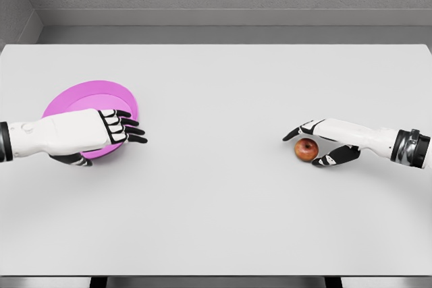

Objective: Put the apple on the plate with both arms

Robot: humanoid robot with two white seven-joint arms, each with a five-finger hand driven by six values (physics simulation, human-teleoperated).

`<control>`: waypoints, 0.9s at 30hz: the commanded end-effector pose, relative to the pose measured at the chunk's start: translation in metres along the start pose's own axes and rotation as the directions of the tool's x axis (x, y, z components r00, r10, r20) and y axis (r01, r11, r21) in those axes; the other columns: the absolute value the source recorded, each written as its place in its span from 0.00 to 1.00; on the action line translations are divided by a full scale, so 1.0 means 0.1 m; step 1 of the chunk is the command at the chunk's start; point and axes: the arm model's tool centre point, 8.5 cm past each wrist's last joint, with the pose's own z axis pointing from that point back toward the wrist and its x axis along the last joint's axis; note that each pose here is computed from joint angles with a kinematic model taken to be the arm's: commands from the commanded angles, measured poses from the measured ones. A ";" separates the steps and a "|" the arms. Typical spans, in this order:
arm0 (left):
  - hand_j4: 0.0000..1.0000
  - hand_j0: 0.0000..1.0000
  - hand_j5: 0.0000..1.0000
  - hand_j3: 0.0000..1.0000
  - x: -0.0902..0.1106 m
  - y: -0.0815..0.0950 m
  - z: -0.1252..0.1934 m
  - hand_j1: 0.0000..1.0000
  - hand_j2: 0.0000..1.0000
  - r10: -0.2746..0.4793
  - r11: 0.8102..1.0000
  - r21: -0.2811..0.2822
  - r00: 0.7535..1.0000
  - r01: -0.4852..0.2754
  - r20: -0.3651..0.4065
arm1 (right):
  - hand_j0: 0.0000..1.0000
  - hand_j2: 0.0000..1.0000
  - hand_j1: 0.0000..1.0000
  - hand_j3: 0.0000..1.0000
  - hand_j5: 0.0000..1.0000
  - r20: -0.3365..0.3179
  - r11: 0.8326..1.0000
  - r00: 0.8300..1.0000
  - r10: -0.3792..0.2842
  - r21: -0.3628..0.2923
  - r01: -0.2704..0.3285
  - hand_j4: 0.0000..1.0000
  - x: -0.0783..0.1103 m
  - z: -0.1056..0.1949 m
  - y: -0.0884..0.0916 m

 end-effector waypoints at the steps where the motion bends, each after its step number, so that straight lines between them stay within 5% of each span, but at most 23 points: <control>1: 1.00 1.00 1.00 1.00 0.00 0.00 0.00 1.00 1.00 0.005 1.000 0.002 1.000 -0.005 0.000 | 0.75 0.75 0.75 0.75 0.75 -0.001 1.000 1.000 -0.004 -0.003 0.004 0.75 0.00 0.01 -0.01; 18: 1.00 1.00 1.00 1.00 0.00 0.01 0.01 1.00 1.00 0.003 1.000 0.004 1.000 -0.003 -0.001 | 0.54 0.54 0.54 0.54 0.54 -0.024 1.000 1.000 -0.016 -0.011 0.016 0.54 -0.08 0.04 -0.02; 27: 1.00 1.00 1.00 1.00 0.00 0.01 0.01 1.00 1.00 0.003 1.000 0.004 1.000 -0.003 -0.001 | 0.53 0.53 0.53 0.53 0.53 -0.006 0.999 1.000 -0.022 -0.028 0.022 0.53 -0.05 -0.01 -0.05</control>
